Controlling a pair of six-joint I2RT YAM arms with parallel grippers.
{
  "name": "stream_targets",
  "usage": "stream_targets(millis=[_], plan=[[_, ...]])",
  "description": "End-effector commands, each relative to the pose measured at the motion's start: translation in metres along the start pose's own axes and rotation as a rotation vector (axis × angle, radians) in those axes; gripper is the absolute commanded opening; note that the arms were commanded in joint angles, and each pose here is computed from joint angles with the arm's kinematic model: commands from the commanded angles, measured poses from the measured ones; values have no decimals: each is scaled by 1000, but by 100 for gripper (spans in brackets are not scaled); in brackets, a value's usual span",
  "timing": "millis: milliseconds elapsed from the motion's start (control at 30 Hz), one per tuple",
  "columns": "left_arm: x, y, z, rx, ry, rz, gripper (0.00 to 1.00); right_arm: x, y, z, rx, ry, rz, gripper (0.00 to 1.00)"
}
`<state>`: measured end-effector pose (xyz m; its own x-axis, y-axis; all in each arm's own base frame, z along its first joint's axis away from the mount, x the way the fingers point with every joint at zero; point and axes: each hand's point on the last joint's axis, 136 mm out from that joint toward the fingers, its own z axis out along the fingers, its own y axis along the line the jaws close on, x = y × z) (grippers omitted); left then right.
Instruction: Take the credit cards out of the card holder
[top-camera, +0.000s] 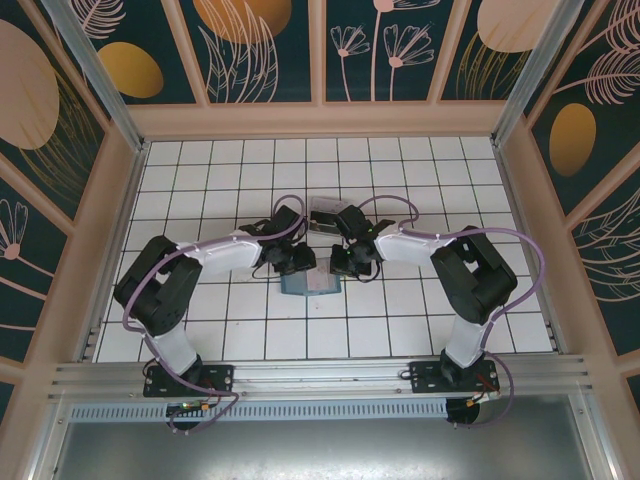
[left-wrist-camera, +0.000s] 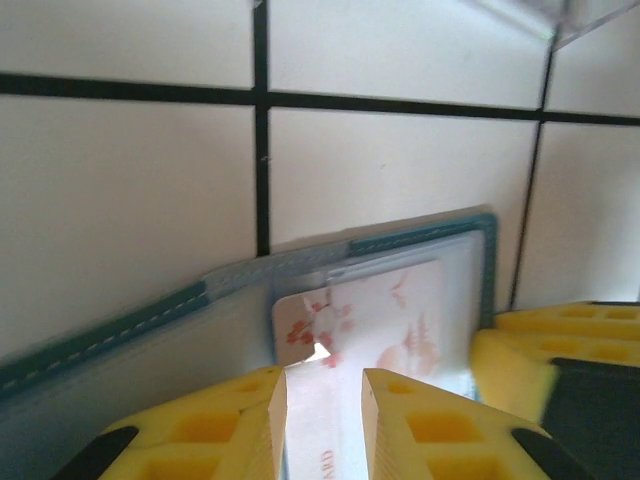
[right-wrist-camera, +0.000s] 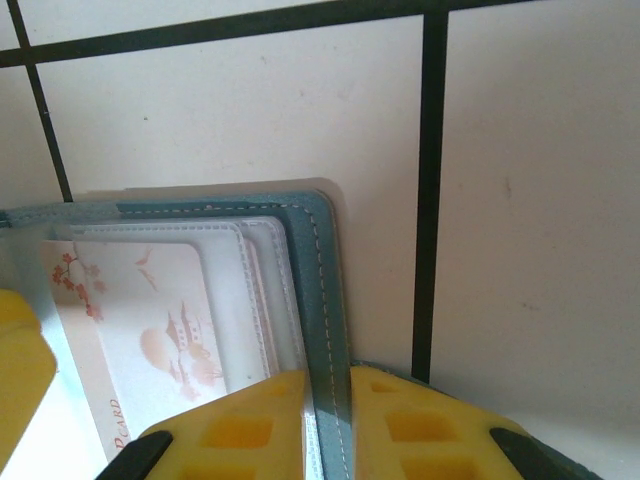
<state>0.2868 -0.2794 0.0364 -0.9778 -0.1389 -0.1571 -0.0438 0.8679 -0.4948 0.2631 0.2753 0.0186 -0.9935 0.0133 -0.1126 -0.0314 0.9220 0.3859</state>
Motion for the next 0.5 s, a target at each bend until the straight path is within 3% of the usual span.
stream_targets(millis=[0, 167, 467], plan=[[4, -5, -4, 56, 16, -21, 28, 25, -28, 15, 124, 79, 27, 17], [2, -14, -11, 102, 1, -21, 29, 25, -28, 15, 124, 79, 27, 17], [10, 17, 3, 4, 35, -54, 29, 24, -27, 14, 127, 78, 26, 17]])
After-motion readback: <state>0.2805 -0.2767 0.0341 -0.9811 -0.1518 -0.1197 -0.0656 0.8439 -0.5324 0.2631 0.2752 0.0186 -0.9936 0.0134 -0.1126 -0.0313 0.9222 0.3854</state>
